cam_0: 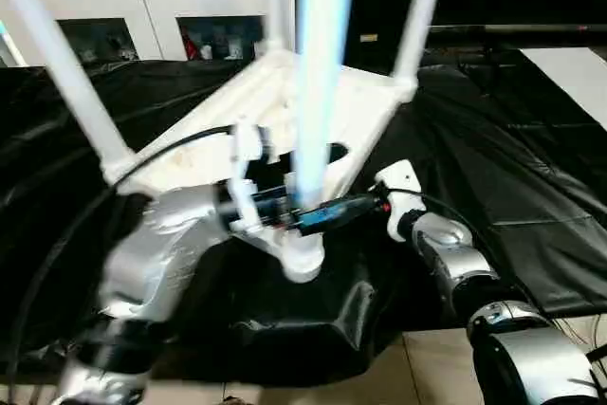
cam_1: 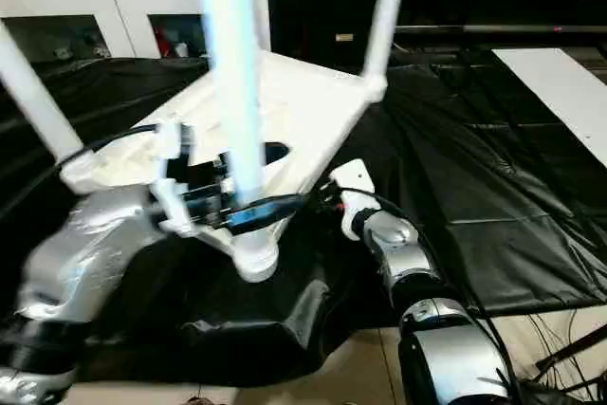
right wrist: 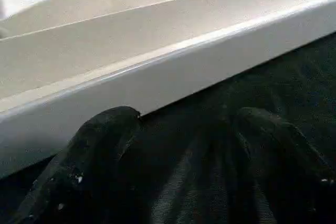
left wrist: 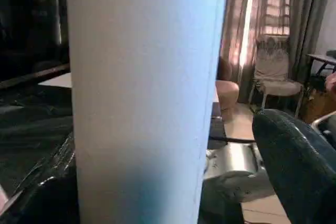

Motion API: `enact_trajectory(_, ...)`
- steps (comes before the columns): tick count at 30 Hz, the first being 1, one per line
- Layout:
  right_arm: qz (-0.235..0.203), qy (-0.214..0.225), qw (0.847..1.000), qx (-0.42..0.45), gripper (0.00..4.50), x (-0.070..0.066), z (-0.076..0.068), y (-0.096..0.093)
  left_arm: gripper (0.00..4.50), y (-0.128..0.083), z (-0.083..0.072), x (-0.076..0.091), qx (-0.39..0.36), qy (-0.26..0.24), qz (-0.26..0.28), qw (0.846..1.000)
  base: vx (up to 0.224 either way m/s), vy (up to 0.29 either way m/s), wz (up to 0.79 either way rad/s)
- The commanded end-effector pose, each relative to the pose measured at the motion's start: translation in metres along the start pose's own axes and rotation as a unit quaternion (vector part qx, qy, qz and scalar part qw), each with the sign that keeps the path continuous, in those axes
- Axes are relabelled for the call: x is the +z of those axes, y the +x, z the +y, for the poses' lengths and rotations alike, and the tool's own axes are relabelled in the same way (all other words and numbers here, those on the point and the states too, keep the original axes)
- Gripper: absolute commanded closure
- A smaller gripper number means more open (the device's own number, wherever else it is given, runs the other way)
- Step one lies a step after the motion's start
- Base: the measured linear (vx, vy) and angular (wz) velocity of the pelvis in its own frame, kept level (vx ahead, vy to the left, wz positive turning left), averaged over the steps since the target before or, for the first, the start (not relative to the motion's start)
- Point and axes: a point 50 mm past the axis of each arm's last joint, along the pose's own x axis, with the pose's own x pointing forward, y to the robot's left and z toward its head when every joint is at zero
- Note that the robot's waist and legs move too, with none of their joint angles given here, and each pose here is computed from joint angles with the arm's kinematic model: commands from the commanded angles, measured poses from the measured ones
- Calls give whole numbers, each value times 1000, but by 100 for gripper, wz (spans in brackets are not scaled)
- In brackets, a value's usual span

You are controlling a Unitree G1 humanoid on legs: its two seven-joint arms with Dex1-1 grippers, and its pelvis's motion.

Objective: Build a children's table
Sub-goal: Rotate table base

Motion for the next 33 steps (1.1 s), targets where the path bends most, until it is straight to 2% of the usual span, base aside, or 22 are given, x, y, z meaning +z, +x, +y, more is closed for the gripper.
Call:
enact_trajectory(1, -21, -28, 996, 85, 77, 8, 31, 13, 9, 25, -6, -1, -35, 12, -1, 999, 0, 0, 0)
enact_trajectory(18, -22, -39, 991, 126, 77, 3, 36, 9, 9, 52, -7, -5, -51, 29, -13, 998, 0, 0, 0)
enact_trajectory(20, -19, -47, 992, 116, 77, 2, 34, 8, 9, 54, -3, -9, -32, 34, -1, 999, 0, 0, 0)
enact_trajectory(22, -17, -51, 994, 96, 77, 2, 30, 8, 9, 53, 1, -11, -16, 44, 9, 999, 0, 0, 0)
enact_trajectory(26, -29, -48, 998, 9, 77, 9, 7, 4, 9, 38, 29, -21, 75, 84, 68, 991, 0, 0, 0)
enact_trajectory(27, -29, -48, 998, 9, 77, 9, 7, 4, 9, 38, 29, -21, 75, 84, 68, 991, 0, 0, 0)
enact_trajectory(28, -38, -39, 998, -2, 77, 13, -3, -1, 9, 30, 37, -24, 100, 93, 94, 986, 0, 0, 0)
enact_trajectory(33, -54, -39, 998, -2, 77, 16, -17, -12, 9, 20, 41, -26, 100, 97, 103, 985, 0, 0, 0)
